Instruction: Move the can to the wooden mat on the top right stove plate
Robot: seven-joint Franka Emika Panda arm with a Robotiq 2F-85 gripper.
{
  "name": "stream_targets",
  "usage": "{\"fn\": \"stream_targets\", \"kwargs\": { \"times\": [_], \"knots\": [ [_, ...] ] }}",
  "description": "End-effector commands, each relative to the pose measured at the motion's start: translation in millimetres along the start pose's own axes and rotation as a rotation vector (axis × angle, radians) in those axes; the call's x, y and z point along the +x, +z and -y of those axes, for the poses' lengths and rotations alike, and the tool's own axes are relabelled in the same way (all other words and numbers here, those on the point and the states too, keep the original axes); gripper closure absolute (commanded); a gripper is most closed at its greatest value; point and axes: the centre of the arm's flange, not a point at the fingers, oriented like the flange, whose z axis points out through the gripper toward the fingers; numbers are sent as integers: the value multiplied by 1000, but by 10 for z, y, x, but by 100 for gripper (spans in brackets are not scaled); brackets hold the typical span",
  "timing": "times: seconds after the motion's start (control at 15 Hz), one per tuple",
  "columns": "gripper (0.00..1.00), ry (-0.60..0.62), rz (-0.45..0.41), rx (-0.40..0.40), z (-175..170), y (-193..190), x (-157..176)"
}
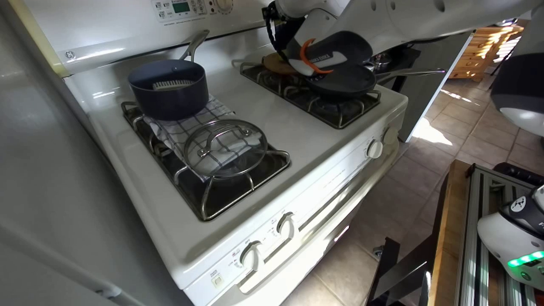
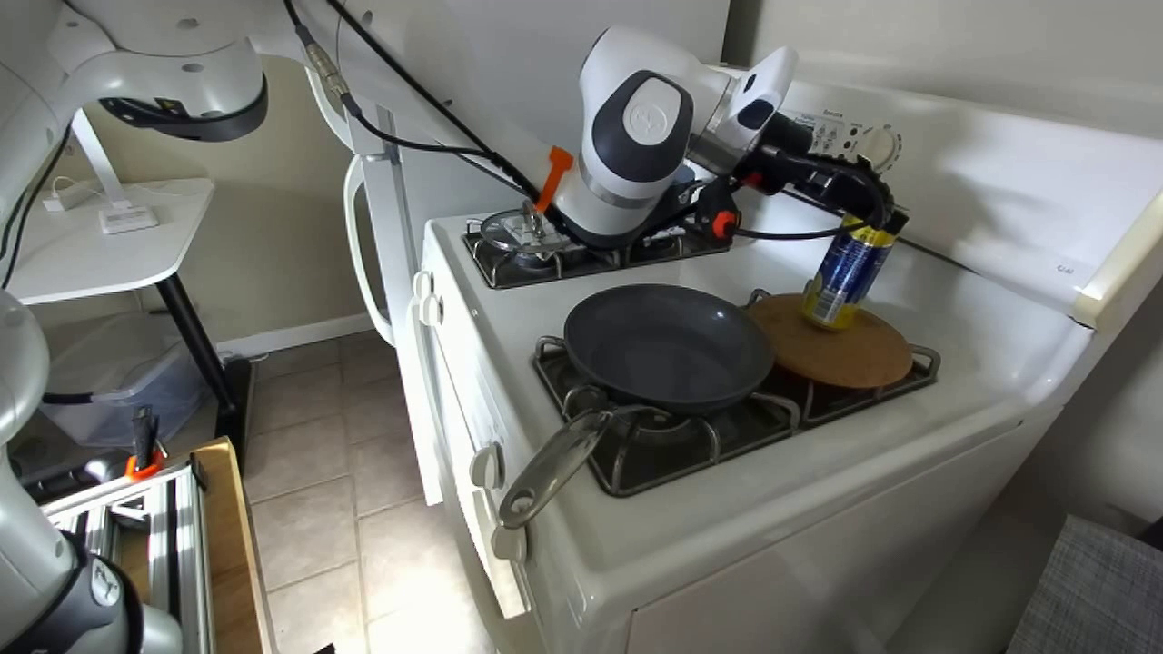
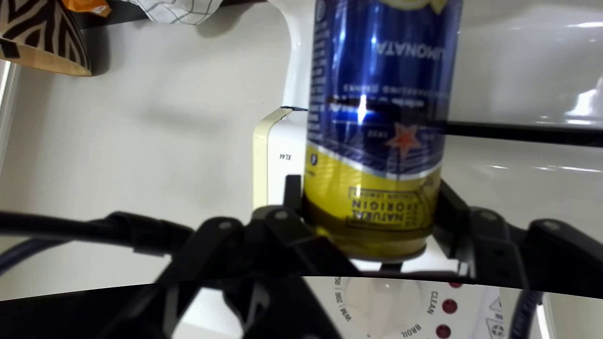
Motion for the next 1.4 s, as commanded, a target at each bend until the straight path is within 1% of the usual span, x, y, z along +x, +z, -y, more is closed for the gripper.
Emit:
{"fn": "stream_targets", "kwargs": {
  "times": [0.0, 0.13, 0.2, 0.27, 0.73, 0.87, 1.0, 1.07, 1.2, 1.27, 1.33],
  "knots": [
    [18, -16, -37, 8, -65, -93, -29],
    [8, -27, -43, 14, -65, -109, -18],
    [5, -36, -46, 14, -64, -112, -13],
    [0, -43, -48, 16, -66, -118, -8],
    [0, -54, -72, 40, -42, -187, 91],
    [0, -43, -106, 48, -83, -259, 223],
    [0, -47, -163, 42, -175, -369, 415],
    [0, -29, -190, 48, -224, -439, 522],
    [0, 3, -250, 85, -299, -599, 746],
    [0, -25, -208, 66, -173, -403, 684],
    [0, -24, -221, 70, -194, -439, 756]
  ]
}}
